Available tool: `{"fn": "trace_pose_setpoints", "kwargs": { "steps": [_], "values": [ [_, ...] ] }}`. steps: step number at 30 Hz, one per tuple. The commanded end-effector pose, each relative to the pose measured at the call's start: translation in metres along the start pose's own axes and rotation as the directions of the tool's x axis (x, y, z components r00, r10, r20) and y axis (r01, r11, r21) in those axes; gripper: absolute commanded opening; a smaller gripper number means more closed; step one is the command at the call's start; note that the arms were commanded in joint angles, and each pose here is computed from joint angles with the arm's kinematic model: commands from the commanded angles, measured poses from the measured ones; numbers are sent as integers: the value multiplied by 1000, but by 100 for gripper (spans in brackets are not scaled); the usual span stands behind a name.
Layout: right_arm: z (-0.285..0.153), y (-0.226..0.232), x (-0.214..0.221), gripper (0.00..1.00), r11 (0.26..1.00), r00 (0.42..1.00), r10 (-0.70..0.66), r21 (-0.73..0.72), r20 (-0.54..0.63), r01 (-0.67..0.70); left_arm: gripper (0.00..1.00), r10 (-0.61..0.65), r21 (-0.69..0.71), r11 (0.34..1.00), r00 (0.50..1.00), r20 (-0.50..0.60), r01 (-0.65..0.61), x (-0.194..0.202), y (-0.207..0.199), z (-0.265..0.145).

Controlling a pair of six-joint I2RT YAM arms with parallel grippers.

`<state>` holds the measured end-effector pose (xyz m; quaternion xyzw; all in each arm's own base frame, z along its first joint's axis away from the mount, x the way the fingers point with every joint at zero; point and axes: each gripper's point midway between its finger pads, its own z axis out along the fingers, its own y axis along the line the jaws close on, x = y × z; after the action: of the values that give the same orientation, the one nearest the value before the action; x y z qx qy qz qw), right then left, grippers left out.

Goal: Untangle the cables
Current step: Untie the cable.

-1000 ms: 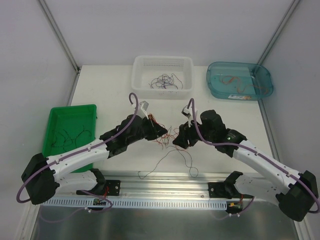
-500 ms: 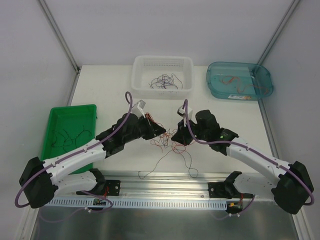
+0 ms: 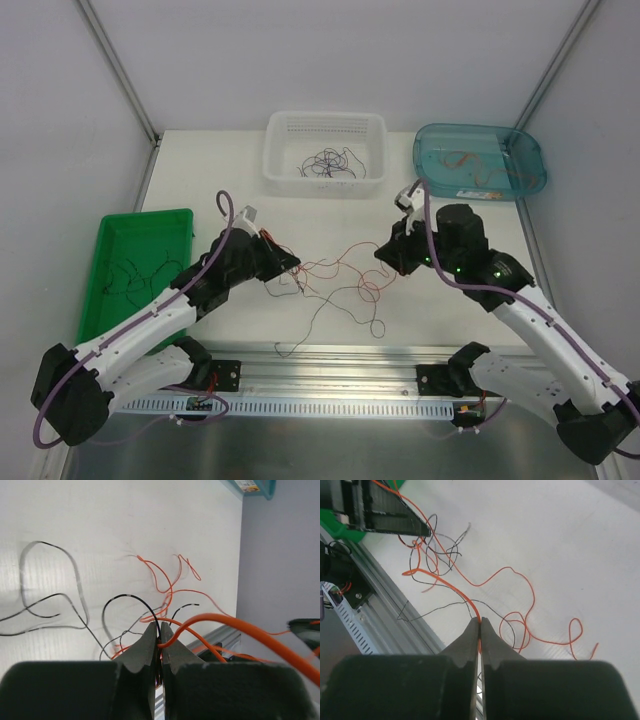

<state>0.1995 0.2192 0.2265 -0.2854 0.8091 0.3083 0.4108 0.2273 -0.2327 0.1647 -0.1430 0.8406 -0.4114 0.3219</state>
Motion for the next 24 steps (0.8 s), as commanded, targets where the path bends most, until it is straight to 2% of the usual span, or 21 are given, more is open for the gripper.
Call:
{"fn": "trace_pose_setpoints", "kwargs": {
  "steps": [1,3,4,7,11,14,17,22,24],
  "values": [
    [-41,-2,-50,1,996,993,-47,86,111,38,0,45,-103,994,999,29,-42,-5,26,-3],
    [-57,-6,-66,1,990,990,-45,136,132,26,0,61,-178,983,997,50,-52,-6,47,-1],
    [-72,-3,-89,1,988,981,-62,150,183,34,0,66,-217,975,997,46,-54,-5,59,0],
    [-96,-13,-113,1,972,976,-71,235,206,21,0,78,-317,947,996,53,-57,-5,89,0],
    [-150,-12,-173,1,945,927,-139,327,348,18,0,75,-411,911,996,57,-45,-10,118,-5],
    [-176,-20,-200,1,910,901,-173,415,398,-9,0,84,-458,887,995,58,-48,-12,132,-9],
    [-198,-24,-227,1,879,858,-225,476,461,-25,0,82,-463,885,995,48,-50,-12,136,-11],
    [-180,-78,-231,1,770,885,-243,634,396,-73,3,110,-400,910,994,-14,-107,-9,118,-7],
    [-180,-103,-237,1,730,874,-235,671,425,-130,3,133,-357,923,990,-51,-142,-8,108,-6]
  ]
}}
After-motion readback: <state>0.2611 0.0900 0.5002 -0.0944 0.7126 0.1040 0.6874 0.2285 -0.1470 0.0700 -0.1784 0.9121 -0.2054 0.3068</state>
